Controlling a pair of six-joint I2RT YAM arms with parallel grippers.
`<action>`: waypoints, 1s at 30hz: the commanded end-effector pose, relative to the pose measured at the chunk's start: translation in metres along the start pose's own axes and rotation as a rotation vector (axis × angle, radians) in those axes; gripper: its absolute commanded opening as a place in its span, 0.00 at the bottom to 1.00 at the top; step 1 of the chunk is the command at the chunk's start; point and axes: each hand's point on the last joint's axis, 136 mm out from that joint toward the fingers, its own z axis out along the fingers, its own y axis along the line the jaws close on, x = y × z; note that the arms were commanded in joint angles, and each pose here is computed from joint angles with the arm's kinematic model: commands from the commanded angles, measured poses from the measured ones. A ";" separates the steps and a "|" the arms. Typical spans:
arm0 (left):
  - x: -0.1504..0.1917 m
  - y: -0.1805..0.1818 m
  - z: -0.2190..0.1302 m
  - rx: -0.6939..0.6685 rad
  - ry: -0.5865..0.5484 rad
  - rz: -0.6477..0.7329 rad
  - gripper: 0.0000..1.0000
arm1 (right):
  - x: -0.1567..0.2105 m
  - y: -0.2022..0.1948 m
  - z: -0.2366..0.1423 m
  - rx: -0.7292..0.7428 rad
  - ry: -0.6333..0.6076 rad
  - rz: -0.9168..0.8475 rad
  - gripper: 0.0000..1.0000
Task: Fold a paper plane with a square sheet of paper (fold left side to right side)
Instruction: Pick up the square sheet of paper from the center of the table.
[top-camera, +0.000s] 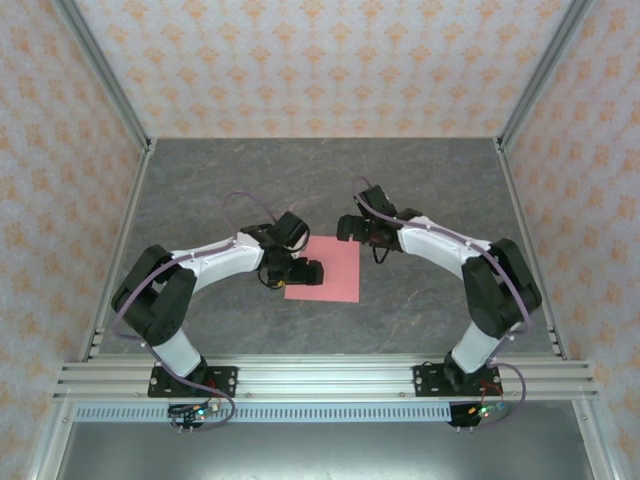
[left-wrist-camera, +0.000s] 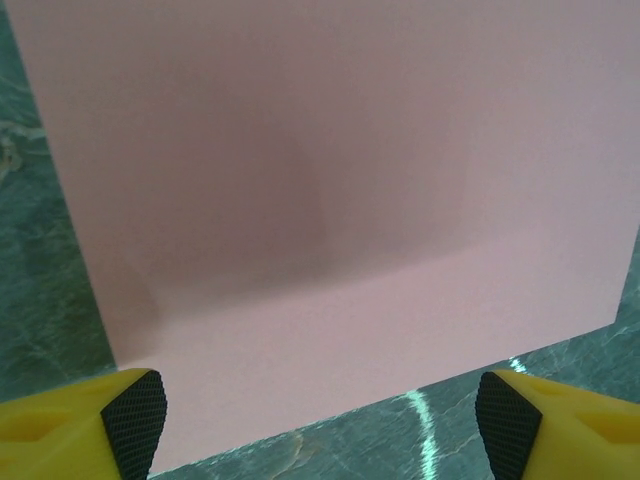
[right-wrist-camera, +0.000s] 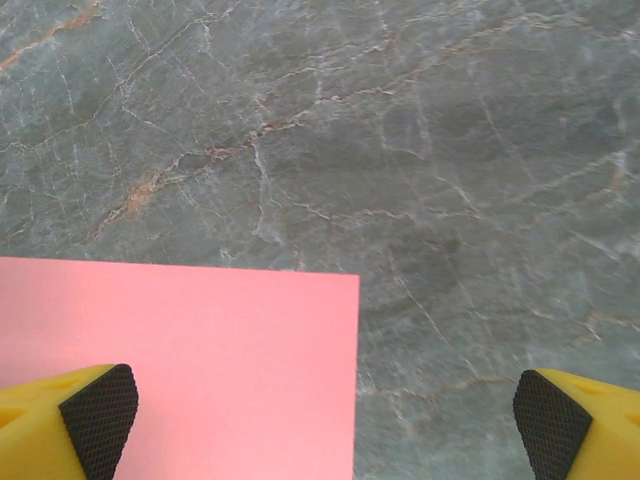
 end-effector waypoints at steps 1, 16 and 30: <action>-0.007 -0.004 0.004 0.038 -0.006 -0.034 0.84 | 0.003 0.000 0.005 0.060 0.036 -0.009 1.00; 0.005 0.011 0.020 -0.015 0.049 -0.051 0.84 | 0.021 0.019 0.035 0.086 0.121 -0.060 1.00; 0.011 0.020 0.028 -0.042 0.066 -0.064 0.84 | 0.055 0.031 0.050 0.063 0.236 -0.092 1.00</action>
